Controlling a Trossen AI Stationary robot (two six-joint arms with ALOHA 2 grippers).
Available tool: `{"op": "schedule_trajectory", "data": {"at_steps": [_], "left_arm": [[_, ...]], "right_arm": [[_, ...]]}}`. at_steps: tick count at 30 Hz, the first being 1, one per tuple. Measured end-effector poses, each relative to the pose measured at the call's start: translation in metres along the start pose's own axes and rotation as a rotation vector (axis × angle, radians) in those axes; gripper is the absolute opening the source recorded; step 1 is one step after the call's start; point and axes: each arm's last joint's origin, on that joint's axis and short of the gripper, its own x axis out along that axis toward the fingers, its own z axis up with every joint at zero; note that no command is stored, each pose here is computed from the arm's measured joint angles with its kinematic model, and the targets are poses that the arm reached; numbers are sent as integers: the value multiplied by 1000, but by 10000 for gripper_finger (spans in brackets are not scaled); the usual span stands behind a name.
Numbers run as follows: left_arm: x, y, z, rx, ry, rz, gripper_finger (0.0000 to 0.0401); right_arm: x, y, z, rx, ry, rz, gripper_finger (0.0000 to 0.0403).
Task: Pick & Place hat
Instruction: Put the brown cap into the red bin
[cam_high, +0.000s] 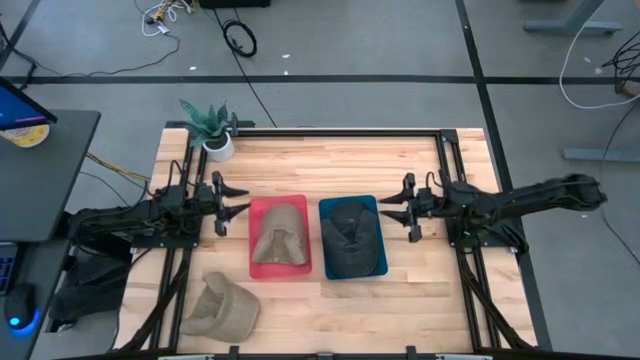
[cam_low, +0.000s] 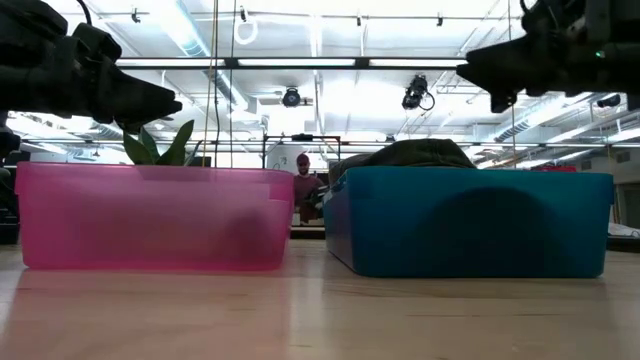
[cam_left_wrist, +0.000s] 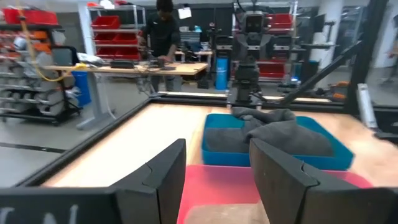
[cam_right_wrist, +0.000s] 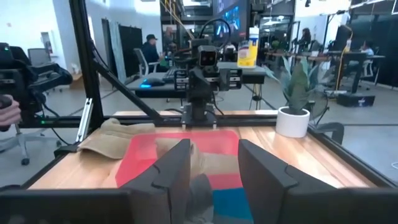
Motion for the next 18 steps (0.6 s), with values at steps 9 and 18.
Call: {"op": "schedule_trajectory", "data": {"at_steps": [9,18], "left_arm": [[0,1,0,48,5,21,181],[0,1,-1,21,6,21,181]], "right_arm": [[-21,0,-14,4,-48,-7,137],[-31,-1,-26,-3,0,-38,137]]}}
